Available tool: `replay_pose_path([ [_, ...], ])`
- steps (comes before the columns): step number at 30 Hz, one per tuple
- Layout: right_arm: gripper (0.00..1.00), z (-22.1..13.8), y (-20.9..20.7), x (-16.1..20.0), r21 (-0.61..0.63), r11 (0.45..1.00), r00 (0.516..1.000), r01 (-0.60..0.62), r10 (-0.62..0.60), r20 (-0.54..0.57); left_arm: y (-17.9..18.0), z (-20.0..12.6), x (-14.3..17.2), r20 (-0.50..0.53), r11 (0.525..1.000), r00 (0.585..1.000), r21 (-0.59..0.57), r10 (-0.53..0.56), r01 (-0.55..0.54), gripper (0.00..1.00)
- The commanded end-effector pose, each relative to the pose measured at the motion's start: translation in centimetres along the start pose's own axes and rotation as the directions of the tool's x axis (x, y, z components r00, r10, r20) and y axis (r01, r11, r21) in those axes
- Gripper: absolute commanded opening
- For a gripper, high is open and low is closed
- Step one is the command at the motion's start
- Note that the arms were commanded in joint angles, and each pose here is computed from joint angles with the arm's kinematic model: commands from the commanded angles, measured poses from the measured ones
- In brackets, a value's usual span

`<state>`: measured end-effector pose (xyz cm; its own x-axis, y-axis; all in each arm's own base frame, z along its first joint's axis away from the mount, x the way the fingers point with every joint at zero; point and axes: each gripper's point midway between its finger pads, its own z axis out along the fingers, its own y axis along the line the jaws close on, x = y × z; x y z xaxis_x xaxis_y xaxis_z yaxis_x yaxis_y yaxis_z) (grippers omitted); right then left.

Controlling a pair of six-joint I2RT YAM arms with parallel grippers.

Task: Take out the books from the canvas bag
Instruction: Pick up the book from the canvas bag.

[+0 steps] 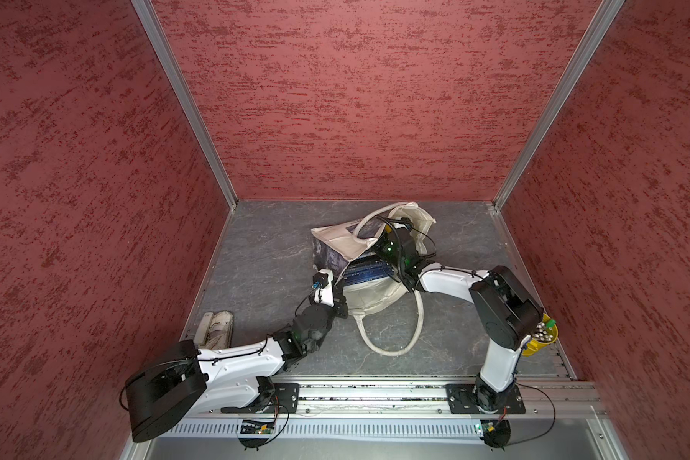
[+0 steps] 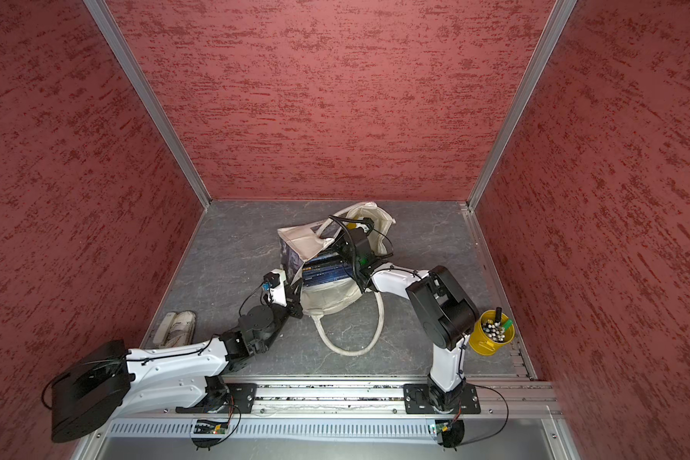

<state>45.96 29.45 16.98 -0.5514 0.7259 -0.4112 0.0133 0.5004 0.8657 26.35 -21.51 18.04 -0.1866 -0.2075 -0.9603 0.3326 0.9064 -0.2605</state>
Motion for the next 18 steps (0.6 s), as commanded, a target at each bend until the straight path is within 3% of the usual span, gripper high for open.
replay_pose_path([
  [1,0.35,0.6,1.2,-1.0,-0.025,1.0,0.999,-0.004,0.005,0.032,-0.1,0.0,0.0,0.005,0.999,1.0,0.024,-0.026,0.026,0.0],
  [7,0.35,-0.1,3.1,-1.1,-0.064,0.998,0.999,-0.004,0.006,0.036,0.3,0.0,0.0,0.014,0.999,0.999,0.005,-0.038,0.038,0.0],
  [8,0.0,-0.3,2.5,0.7,-0.039,0.996,0.995,0.086,-0.088,-0.054,0.4,0.0,0.0,0.017,0.999,0.999,0.003,-0.04,0.04,0.0],
  [18,0.0,-4.8,5.5,1.3,-0.09,0.955,0.951,0.281,-0.29,-0.108,1.0,-0.1,-0.2,0.027,0.998,0.998,-0.031,-0.063,0.063,0.0],
])
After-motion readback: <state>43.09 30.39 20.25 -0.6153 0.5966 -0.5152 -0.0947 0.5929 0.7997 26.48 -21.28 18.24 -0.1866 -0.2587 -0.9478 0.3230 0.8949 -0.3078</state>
